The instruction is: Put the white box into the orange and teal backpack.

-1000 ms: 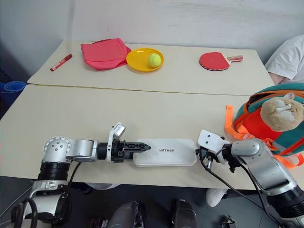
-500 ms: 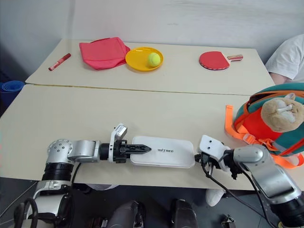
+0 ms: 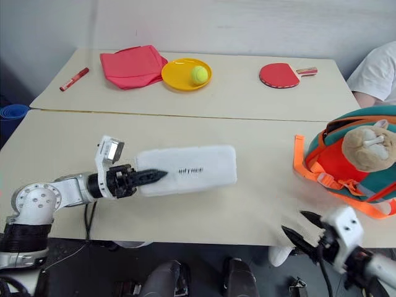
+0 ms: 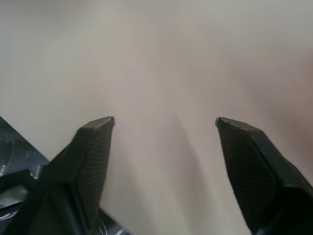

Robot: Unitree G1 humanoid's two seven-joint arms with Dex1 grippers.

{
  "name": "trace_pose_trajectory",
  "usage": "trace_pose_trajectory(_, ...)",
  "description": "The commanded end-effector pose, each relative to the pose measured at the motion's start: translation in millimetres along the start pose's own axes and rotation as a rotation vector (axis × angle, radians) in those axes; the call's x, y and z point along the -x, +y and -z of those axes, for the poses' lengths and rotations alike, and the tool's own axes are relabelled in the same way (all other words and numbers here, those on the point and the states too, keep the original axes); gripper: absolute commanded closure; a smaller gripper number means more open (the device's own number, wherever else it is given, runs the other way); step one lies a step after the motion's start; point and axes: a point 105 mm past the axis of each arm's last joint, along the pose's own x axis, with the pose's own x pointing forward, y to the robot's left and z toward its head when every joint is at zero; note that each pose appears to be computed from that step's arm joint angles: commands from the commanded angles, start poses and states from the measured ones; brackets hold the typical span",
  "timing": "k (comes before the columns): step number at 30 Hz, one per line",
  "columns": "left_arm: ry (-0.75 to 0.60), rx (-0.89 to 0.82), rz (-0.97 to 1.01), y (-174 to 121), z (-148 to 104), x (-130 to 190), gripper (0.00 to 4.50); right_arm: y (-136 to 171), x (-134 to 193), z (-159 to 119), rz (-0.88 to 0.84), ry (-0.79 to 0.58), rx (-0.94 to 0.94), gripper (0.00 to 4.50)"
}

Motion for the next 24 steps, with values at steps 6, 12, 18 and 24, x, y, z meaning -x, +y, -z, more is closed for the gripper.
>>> trace_pose_trajectory(6,0.069,-0.297,0.188,-8,9,-8,3.24,-48,84,2,0.439,-0.212,-0.024,0.04)
trace_pose_trajectory(12,0.040,-0.316,0.205,-10,5,-5,3.24,-92,104,-7,0.528,-0.219,0.068,0.04)
trace_pose_trajectory(18,0.040,-0.345,0.204,-10,2,-7,3.24,-130,81,-40,0.445,-0.325,0.056,0.04)
trace_pose_trajectory(24,0.016,-0.360,0.178,-8,-1,-7,3.24,-113,26,-69,0.144,-0.354,0.013,0.21)
